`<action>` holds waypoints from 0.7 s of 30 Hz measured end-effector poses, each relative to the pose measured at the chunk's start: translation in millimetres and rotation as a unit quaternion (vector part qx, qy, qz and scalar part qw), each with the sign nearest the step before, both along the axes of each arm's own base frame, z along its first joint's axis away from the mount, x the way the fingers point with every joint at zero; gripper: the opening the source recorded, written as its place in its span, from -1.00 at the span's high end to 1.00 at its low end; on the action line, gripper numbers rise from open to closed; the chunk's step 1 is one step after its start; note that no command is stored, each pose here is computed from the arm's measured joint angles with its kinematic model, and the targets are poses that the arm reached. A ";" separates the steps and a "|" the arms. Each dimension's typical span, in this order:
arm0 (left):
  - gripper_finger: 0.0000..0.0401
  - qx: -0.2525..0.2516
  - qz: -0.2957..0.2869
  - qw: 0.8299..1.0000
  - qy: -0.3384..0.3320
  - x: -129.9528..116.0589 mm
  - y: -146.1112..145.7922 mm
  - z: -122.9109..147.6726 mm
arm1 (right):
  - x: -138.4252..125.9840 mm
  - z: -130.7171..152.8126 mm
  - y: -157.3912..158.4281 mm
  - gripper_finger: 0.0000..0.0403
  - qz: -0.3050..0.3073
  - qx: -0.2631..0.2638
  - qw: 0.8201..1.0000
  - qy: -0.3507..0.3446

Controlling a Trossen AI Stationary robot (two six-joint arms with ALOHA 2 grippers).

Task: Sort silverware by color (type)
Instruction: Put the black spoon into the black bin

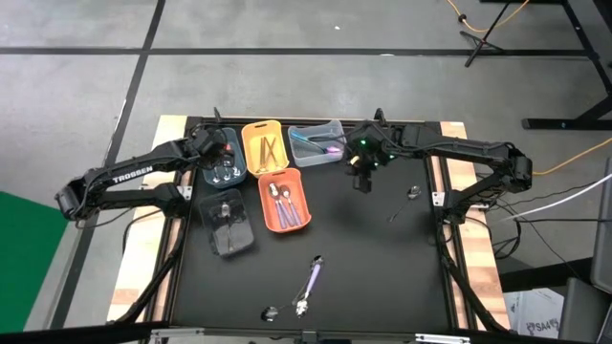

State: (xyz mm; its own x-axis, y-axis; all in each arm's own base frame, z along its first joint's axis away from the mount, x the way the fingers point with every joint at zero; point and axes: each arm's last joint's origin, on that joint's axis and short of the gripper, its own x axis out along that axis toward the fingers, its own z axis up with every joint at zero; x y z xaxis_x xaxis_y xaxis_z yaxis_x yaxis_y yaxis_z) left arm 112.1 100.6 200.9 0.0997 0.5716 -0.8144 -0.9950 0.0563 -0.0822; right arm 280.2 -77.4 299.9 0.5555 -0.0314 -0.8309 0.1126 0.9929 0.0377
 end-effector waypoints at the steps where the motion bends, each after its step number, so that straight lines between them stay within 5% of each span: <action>1: 0.59 0.000 -0.002 1.000 0.000 0.4 -0.3 0.0 | -1.6 -0.9 0.5 0.43 -0.016 0.013 1.000 0.009; 10: 0.59 0.085 -0.056 0.994 -0.046 19.1 3.0 11.7 | -14.6 -14.3 25.5 0.43 -0.139 0.084 0.980 0.116; 15: 0.59 0.132 -0.092 0.983 -0.085 30.8 3.3 20.9 | -18.9 -23.8 47.4 0.43 -0.176 0.070 0.969 0.157; 21: 0.59 0.146 -0.116 0.977 -0.104 38.0 -1.8 24.4 | -33.6 -35.0 63.9 0.43 -0.151 0.003 0.960 0.237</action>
